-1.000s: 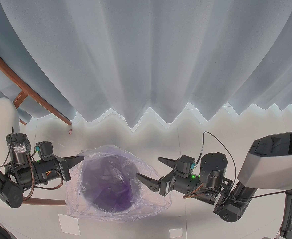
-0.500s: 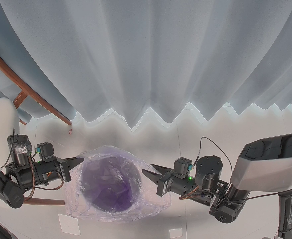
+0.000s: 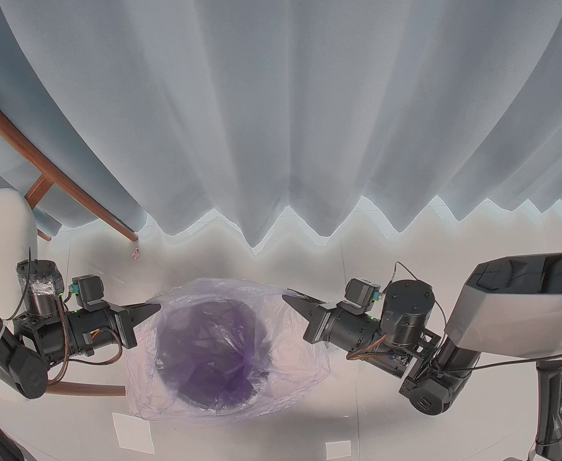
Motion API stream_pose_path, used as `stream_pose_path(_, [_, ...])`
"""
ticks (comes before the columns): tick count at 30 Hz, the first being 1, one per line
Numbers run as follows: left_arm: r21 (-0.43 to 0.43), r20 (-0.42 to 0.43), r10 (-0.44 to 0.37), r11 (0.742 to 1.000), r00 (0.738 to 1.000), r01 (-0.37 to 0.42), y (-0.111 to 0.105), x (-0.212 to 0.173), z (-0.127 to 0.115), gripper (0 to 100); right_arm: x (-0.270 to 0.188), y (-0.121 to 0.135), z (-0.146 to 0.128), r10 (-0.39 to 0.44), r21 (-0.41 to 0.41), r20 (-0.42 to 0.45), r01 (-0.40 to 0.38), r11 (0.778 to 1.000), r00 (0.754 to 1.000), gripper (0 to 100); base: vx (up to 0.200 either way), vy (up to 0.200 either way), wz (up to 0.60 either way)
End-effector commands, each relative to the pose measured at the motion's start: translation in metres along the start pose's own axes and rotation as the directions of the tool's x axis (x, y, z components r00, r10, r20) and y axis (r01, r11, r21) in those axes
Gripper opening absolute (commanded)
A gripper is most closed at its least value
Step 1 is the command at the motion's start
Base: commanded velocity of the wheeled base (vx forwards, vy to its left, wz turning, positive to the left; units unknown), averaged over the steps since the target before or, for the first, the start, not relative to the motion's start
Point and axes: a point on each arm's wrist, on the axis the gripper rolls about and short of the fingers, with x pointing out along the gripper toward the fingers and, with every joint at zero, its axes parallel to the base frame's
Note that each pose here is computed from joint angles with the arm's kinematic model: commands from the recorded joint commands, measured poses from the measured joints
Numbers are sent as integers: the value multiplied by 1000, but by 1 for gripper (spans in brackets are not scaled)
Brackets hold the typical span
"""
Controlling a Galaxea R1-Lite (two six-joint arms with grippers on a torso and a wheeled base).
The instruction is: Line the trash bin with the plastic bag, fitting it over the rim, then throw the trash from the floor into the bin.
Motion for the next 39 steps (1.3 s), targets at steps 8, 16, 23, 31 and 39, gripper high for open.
stream_pose_path(8, [-102, 35, 25, 995, 999, -21, 13, 8, 7, 0, 6, -6, 11, 3, 86, 44, -7, 996, 999, 0, 0, 0, 0])
stream_pose_path(16, [-101, 41, 32, 995, 999, -27, 14, 7, 7, 0, 6, -5, 12, 19, 86, 41, -23, 996, 999, 0, 0, 0, 0])
stream_pose_path(23, [-101, 46, 34, 994, 998, -29, 15, 7, 8, 0, 7, -5, 12, 36, 84, 33, -39, 996, 999, 0, 0, 0, 0])
stream_pose_path(31, [-124, 19, 59, 991, 998, -56, 26, 15, 1, 0, 20, -13, 12, 40, 96, 52, -44, 994, 998, 0, 0, 0, 0])
stream_pose_path(39, [-125, 35, 73, 990, 997, -68, 35, 21, -1, 0, 34, -21, 7, 44, 93, 64, -49, 994, 997, 0, 0, 0, 0])
